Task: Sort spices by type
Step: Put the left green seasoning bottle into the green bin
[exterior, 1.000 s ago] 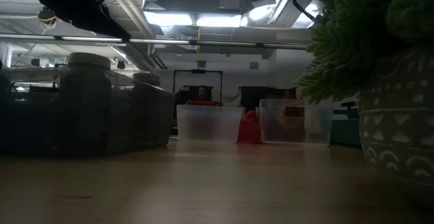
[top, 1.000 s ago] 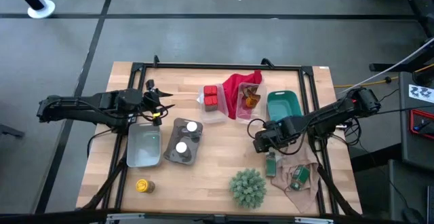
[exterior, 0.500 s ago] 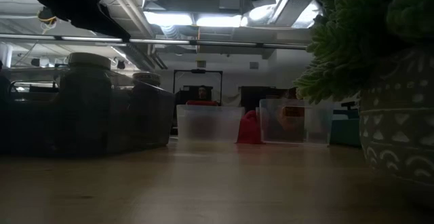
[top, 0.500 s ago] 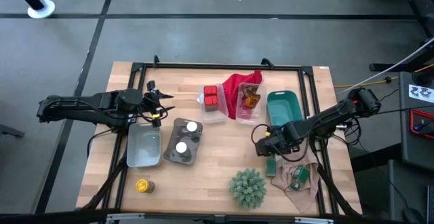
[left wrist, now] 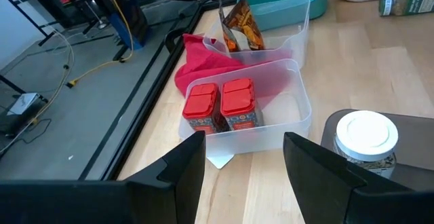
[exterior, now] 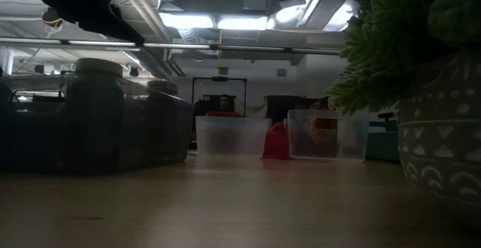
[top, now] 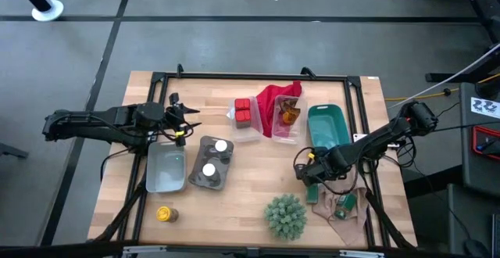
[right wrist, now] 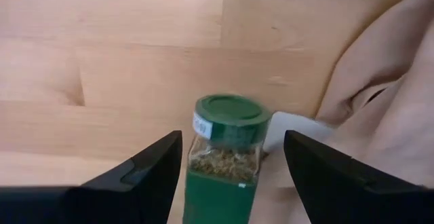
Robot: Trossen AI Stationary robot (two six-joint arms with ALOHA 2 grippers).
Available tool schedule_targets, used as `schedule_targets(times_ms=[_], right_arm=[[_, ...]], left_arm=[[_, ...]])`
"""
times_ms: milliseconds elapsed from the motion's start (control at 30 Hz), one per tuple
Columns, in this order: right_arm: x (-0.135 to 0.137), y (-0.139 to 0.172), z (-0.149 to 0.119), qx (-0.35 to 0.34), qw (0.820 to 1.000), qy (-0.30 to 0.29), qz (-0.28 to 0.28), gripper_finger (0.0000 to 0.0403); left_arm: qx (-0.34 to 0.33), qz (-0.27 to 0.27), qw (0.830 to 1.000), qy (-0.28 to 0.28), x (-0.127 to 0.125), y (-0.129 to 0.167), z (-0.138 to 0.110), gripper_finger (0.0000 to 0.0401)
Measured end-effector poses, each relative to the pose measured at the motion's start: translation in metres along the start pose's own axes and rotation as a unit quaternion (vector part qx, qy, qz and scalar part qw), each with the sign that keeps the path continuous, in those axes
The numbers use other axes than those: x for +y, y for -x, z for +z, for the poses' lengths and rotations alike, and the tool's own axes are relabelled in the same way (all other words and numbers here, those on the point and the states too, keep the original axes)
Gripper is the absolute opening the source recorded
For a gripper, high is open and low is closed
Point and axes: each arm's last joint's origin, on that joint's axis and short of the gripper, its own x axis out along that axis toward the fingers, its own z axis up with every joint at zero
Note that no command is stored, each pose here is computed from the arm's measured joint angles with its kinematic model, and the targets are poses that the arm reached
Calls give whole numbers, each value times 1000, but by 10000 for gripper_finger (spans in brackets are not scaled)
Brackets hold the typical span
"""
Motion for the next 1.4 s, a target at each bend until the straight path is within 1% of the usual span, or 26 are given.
schedule_targets(times_ms=[233, 433, 900, 1100, 1233, 1333, 1400], right_arm=[[3, -7, 0, -6, 1000, -1, -3, 257], [4, -15, -1, -12, 1000, -1, -23, 257], [7, -19, -2, -16, 1000, 0, -18, 257], [9, -31, -4, -2, 999, 6, -43, 257], [11, -36, -4, -10, 999, 13, -42, 257], [11, -36, -4, -12, 999, 14, -42, 248], [11, -36, -4, -12, 999, 14, -42, 231]], left_arm=[[3, -1, 1000, -1, 0, 0, -1, 182], [5, -1, 1000, -2, 0, 0, -1, 182], [8, -2, 1000, -4, -1, -1, -1, 182], [8, -2, 1000, -4, -1, -1, -1, 182], [8, -2, 1000, -7, -1, -1, -1, 182], [7, -2, 1000, -7, -1, -1, -1, 182], [7, -2, 1000, -7, -1, -1, -1, 182]])
